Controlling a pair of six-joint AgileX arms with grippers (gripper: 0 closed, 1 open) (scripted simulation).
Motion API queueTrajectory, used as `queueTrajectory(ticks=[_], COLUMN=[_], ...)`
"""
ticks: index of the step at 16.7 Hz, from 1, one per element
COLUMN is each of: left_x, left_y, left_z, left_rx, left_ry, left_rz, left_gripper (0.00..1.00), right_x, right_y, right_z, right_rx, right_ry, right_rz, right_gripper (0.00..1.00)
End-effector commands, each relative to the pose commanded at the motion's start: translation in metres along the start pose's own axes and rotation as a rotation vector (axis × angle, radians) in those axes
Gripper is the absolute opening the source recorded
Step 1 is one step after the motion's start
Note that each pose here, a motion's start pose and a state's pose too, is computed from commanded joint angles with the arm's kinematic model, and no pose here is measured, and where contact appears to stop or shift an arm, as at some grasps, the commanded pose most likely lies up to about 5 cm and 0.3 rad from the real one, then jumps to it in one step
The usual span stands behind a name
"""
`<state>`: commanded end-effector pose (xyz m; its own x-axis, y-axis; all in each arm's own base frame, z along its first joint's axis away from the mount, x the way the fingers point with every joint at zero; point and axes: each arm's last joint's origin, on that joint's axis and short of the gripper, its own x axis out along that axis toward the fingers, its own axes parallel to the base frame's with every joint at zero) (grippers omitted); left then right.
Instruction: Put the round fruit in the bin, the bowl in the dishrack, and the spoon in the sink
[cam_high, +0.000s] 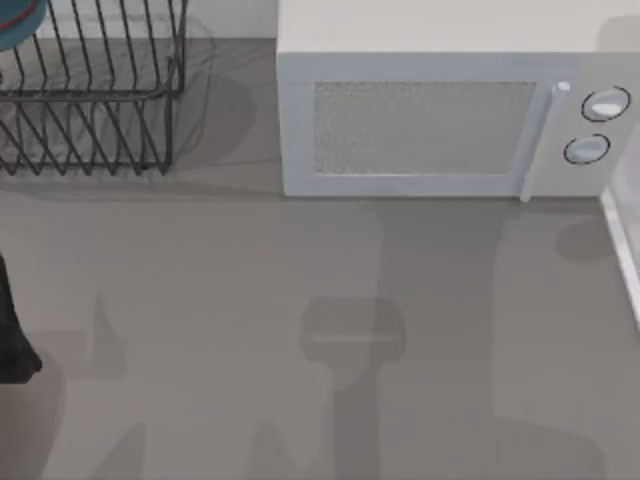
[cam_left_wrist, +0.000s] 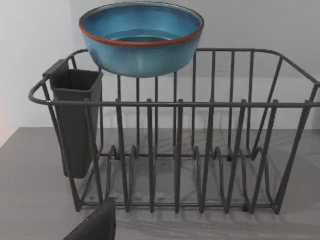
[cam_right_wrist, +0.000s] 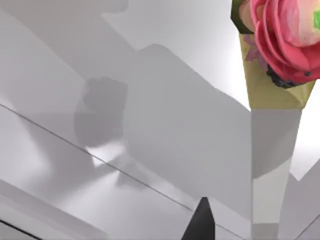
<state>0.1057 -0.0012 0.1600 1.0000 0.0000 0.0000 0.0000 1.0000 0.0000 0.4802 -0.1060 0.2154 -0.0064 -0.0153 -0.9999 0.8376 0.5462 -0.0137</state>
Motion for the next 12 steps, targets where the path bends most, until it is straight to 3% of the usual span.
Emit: queueTrajectory(ticks=[5,12], left_x=[0.000,0.000], left_y=[0.000,0.000], left_z=[0.000,0.000], left_rx=[0.000,0.000], left_ry=[0.000,0.000], left_rz=[0.000,0.000], left_gripper=[1.00,1.00], right_x=[0.011,0.012], right_y=[0.032,0.032], right_z=[-0.017,-0.016], right_rx=[-0.014,-0.009], right_ry=[-0.021,-0.023], right_rz=[0.016,0.019], right_gripper=[0.00,0.00])
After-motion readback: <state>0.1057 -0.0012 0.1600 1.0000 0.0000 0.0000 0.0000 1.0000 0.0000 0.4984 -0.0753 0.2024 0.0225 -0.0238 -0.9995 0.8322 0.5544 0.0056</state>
